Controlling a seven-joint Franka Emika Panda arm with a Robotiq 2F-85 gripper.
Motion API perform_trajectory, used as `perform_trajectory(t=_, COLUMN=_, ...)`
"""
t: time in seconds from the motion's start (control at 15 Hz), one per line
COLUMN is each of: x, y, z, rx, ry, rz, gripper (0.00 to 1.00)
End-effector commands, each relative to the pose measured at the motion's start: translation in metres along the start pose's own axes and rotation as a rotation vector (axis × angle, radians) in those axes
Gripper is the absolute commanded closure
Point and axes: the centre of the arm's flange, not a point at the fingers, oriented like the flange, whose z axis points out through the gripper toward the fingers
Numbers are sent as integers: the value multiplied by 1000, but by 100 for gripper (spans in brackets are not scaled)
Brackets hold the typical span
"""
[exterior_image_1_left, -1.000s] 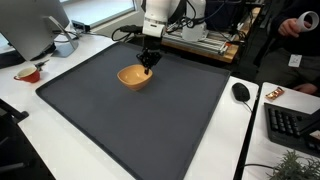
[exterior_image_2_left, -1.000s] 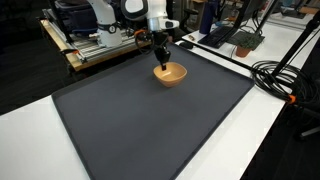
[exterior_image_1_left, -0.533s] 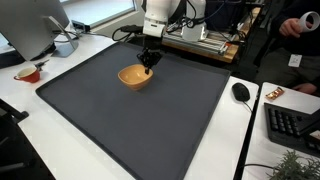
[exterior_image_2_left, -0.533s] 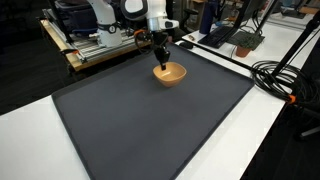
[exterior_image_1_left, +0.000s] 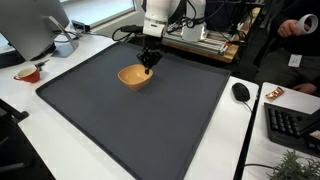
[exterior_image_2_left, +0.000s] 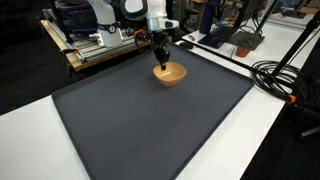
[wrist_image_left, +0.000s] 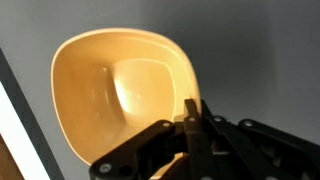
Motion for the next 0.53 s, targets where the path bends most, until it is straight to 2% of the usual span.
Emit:
perform_trajectory(t=0.0, x=0, y=0, z=0, rx=0, ry=0, rz=0, gripper=99)
perform_trajectory(t=0.47, x=0, y=-2, z=36, rx=60, ry=-26, rz=9, gripper=99)
